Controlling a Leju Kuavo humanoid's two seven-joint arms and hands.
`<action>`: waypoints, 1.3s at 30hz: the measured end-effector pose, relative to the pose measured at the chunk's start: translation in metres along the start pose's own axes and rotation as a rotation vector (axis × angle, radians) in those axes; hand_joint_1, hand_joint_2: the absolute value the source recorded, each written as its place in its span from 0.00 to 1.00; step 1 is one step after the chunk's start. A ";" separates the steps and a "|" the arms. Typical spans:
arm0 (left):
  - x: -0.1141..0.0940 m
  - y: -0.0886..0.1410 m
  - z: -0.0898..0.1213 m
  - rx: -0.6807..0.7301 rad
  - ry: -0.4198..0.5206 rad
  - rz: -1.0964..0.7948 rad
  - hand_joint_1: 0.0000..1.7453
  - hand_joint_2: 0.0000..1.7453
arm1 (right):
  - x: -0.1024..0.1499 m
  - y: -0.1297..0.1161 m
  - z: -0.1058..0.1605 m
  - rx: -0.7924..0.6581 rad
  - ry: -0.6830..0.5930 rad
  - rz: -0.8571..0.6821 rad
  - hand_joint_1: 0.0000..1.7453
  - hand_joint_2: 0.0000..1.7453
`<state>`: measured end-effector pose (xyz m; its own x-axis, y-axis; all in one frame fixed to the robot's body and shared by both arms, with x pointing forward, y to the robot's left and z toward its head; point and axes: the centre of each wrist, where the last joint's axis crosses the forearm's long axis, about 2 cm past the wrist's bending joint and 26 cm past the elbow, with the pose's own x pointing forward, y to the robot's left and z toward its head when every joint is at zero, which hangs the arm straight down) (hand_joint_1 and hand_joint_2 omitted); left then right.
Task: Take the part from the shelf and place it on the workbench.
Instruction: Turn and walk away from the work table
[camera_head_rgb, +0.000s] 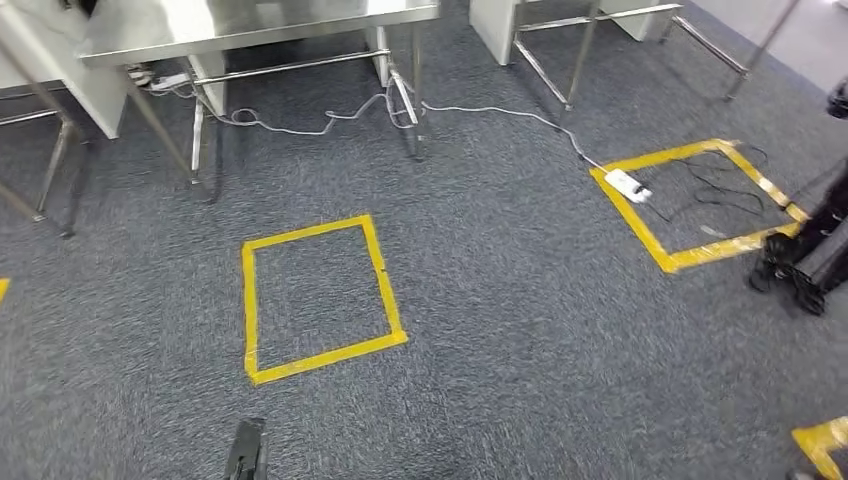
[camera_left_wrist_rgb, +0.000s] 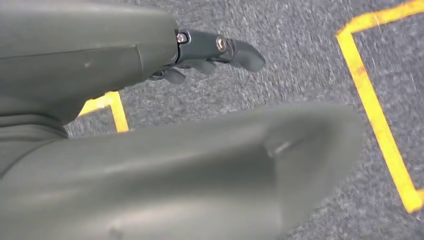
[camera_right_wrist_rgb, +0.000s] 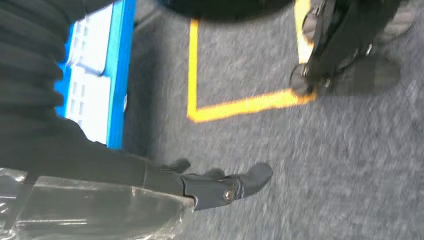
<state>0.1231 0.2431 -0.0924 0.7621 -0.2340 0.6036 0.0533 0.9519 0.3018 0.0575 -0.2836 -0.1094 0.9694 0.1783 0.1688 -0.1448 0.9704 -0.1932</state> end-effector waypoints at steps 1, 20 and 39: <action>0.001 -0.001 0.000 -0.001 -0.002 0.001 0.00 0.00 | -0.001 0.000 0.000 0.000 0.002 0.000 0.00 1.00; 0.001 -0.004 0.001 -0.035 0.049 0.008 0.00 0.00 | 0.002 -0.007 -0.001 0.003 -0.001 0.004 0.00 1.00; -0.001 -0.004 0.001 -0.069 0.080 0.000 0.00 0.00 | -0.003 -0.007 -0.001 0.023 0.009 0.004 0.00 1.00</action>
<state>0.1216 0.2394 -0.0929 0.8109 -0.2201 0.5423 0.0953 0.9639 0.2487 0.0563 -0.2914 -0.1098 0.9704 0.1811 0.1596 -0.1533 0.9731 -0.1718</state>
